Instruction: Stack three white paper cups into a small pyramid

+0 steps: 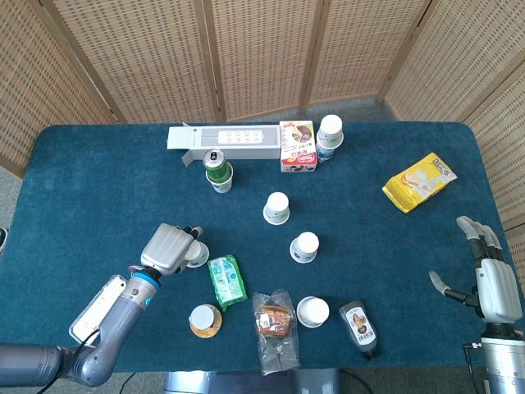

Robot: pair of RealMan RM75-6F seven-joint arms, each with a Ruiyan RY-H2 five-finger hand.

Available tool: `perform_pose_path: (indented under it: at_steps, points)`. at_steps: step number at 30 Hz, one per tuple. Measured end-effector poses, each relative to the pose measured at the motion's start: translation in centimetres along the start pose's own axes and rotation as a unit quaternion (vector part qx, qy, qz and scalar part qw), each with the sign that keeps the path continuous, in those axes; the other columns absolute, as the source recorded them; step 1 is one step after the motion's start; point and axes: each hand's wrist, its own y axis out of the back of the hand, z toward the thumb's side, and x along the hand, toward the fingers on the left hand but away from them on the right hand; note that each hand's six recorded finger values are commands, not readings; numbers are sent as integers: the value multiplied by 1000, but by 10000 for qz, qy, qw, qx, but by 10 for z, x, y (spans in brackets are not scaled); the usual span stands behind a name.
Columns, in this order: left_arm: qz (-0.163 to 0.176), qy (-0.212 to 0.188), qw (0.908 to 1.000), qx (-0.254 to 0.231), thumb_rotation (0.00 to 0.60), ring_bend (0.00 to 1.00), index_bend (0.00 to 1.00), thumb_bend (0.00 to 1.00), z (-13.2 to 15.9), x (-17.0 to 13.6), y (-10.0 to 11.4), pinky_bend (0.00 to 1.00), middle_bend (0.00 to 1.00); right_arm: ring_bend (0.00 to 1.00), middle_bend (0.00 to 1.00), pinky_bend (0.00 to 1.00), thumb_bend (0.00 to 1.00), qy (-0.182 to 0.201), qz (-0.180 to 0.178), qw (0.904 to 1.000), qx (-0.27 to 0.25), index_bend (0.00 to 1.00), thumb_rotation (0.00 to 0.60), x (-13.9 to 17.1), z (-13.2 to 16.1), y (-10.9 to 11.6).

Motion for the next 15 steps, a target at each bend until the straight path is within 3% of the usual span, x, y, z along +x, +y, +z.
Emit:
perform_pose_path:
  at_steps: [5,8,12,15]
  points:
    - [278,-98,9995,-126,600,574,296,352,3,0,12,686,582,0,0,0,274,0,-4,10000,-6,74,600,0,0,0]
    - [642,-248,9973,-273,600,574,304,346,9,0,25,685,574,0,0,0,275,1,-4,10000,-8,76,600,0,0,0]
    - [1294,-558,9880,-626,600,573,313,344,20,0,44,686,573,0,0,0,275,-8,5,10000,-4,79,600,0,0,0]
    - [1535,-681,9823,-831,600,573,314,344,30,2,52,686,573,0,0,0,274,-10,9,10000,-9,79,600,0,-1,0]
